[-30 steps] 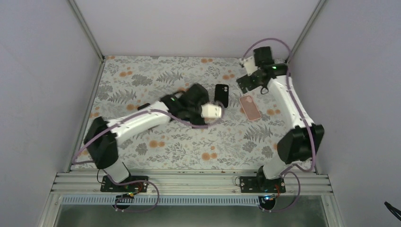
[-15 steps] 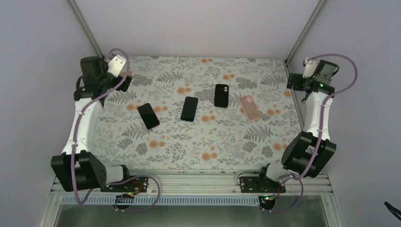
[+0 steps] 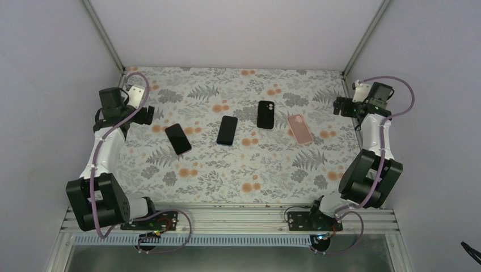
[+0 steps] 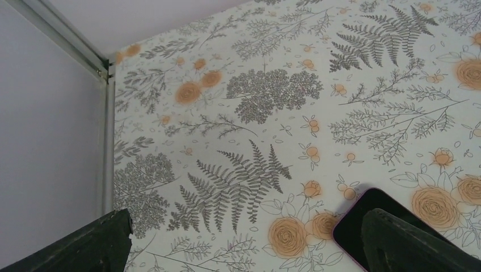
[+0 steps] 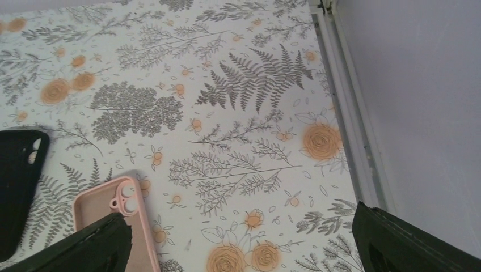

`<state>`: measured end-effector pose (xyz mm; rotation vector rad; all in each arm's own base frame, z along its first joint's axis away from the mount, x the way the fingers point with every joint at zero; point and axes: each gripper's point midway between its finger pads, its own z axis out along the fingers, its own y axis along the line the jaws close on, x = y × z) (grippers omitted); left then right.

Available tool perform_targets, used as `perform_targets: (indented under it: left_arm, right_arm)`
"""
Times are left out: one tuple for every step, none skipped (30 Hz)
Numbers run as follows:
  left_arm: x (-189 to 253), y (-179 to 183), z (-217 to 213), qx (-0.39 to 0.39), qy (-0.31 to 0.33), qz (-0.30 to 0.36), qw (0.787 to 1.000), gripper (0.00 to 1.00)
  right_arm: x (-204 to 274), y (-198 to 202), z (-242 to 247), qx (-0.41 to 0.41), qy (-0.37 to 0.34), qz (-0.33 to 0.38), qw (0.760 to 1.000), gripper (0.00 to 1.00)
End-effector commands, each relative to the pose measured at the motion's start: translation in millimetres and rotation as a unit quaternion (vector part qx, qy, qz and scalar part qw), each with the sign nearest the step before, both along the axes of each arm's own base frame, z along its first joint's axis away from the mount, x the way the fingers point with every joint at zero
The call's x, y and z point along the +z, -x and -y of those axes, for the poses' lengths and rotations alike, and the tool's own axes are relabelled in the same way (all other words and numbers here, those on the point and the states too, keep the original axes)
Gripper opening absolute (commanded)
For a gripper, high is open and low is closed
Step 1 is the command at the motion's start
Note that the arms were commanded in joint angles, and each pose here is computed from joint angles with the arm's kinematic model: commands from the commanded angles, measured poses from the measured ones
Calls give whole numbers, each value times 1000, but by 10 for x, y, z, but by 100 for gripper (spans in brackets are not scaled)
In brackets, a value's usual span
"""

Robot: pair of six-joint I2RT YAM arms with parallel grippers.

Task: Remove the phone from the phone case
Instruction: Reset both arms

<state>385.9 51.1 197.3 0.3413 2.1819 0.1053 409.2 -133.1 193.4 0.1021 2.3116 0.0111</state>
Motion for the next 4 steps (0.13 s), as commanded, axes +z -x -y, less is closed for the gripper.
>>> perform_targets:
  left_arm:
    - [45,-41,-8,7,13,19,1000,100]
    - [33,-35,-15,9,12,20,1000,100]
    - [27,-31,-16,11,13,20,1000,100]
    - [27,-31,-8,9,15,20,1000,100]
  right_arm:
    - [-44,-48,-59,20,-16,9,1000,100]
    - [-62,-52,-74,24,-19,8,999,100]
    - [-80,-58,-102,29,-24,7,999,100]
    - [-91,-67,-123,33,-26,6,999,100]
